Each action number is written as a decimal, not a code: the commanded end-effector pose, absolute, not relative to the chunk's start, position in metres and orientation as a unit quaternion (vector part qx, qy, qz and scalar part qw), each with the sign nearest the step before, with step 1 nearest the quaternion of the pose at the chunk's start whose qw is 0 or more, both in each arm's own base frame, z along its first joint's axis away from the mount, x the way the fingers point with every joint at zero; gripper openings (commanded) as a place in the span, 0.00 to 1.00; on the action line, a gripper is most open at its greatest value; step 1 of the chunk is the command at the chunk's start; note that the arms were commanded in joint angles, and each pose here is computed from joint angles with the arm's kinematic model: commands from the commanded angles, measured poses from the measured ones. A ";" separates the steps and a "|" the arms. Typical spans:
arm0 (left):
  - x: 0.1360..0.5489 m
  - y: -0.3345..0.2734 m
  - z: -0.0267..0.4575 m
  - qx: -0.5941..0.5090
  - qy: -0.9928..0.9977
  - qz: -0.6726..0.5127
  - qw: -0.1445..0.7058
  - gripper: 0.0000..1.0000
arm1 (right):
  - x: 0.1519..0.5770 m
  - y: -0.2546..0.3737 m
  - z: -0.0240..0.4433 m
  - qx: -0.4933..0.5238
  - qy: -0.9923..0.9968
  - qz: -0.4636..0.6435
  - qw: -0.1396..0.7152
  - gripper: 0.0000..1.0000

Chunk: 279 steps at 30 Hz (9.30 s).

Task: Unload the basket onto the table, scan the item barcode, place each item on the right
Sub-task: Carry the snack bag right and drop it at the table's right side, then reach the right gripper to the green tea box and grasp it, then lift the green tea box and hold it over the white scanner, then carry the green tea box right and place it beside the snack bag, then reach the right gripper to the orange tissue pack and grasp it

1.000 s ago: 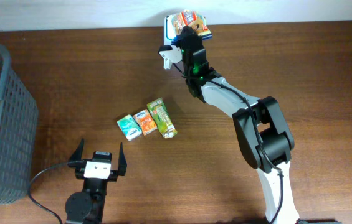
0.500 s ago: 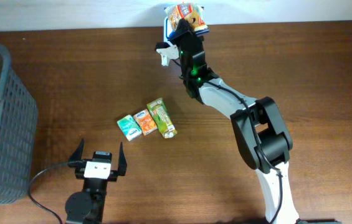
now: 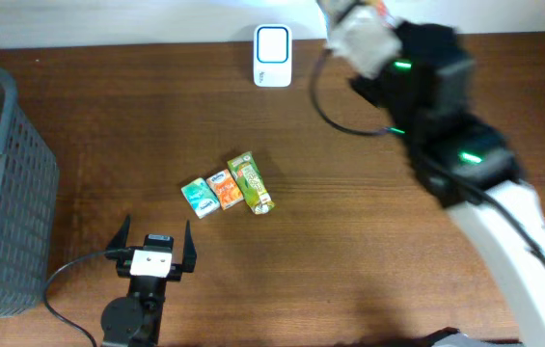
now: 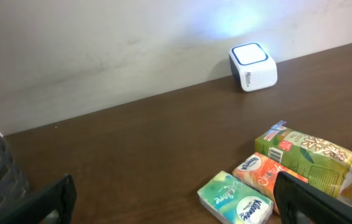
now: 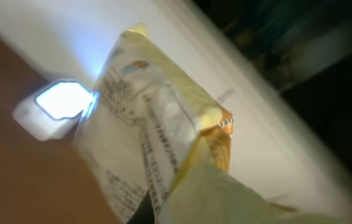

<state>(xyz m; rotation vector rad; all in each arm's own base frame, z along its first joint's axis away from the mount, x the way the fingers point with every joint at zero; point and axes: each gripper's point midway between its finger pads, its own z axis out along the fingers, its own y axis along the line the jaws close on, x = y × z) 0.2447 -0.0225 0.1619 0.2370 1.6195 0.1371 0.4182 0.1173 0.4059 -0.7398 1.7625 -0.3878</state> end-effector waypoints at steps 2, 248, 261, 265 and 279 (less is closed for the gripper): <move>0.245 -0.021 0.160 0.108 0.722 0.069 0.680 0.99 | 0.383 0.082 0.340 -0.045 0.893 0.110 0.435 0.04; 0.245 -0.021 0.160 0.108 0.722 0.069 0.680 0.99 | 0.401 0.298 0.065 -0.270 0.934 0.233 -0.002 0.47; 0.245 -0.021 0.160 0.108 0.722 0.069 0.680 0.99 | 0.364 0.344 0.028 -0.327 0.917 0.226 -0.039 0.34; 0.245 -0.021 0.160 0.108 0.722 0.069 0.680 0.99 | 0.358 0.350 0.015 -0.333 0.915 0.224 -0.047 0.30; 0.245 -0.021 0.160 0.108 0.722 0.069 0.680 0.99 | 0.357 0.330 0.019 -0.288 0.923 0.241 -0.086 0.04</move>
